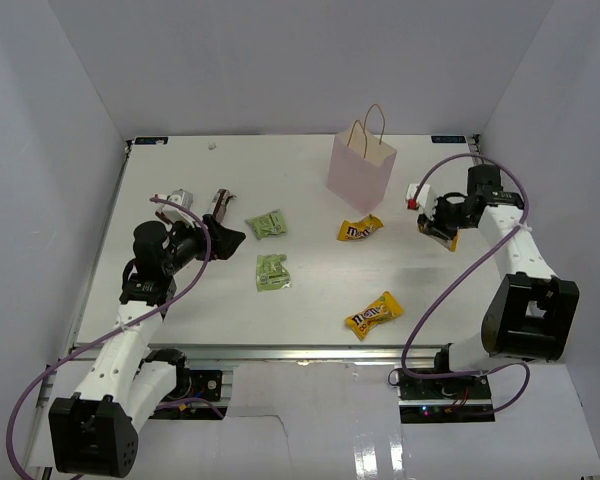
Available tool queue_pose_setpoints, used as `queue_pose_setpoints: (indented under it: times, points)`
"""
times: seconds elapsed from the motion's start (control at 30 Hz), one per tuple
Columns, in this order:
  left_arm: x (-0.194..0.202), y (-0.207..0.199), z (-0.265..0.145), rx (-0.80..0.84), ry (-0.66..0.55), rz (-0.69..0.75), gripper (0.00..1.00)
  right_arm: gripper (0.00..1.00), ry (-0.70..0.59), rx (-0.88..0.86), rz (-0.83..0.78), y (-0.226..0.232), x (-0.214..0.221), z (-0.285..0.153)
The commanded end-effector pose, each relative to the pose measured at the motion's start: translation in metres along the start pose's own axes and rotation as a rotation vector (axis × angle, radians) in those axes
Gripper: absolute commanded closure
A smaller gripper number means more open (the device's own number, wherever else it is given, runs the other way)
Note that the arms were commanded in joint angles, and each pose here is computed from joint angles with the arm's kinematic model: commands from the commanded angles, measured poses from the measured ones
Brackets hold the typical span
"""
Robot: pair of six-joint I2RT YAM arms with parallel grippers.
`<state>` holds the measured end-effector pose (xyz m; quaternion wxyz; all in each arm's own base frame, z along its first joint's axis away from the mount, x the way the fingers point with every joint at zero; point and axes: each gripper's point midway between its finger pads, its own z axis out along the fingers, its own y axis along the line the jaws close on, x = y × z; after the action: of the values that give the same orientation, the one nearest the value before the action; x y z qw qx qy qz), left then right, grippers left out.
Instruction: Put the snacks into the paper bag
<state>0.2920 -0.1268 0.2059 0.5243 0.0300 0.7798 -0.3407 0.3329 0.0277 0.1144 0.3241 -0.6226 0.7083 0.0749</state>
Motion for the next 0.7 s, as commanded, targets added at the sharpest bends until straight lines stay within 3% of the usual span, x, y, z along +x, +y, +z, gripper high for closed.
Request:
queue_pose_setpoints:
  times: [0.0, 0.27, 0.47, 0.67]
  points:
    - [-0.016, -0.01, 0.0, 0.026, -0.025, 0.022, 0.02, 0.79, -0.252, 0.057, 0.219, -0.024, -0.077, -0.033]
    - [-0.011, -0.005, 0.003, 0.015, -0.008, 0.016, 0.02, 0.75, -0.644, 0.156, 0.464, -0.113, -0.196, -0.108]
    - [-0.01, -0.002, 0.005, 0.004, -0.004, 0.025, 0.02, 0.77, -0.838, 0.146, 0.602, -0.171, -0.238, -0.115]
    - [-0.006, -0.001, 0.008, 0.011, 0.018, 0.019, 0.02, 0.77, -0.903, 0.155, 0.649, -0.204, -0.253, -0.098]
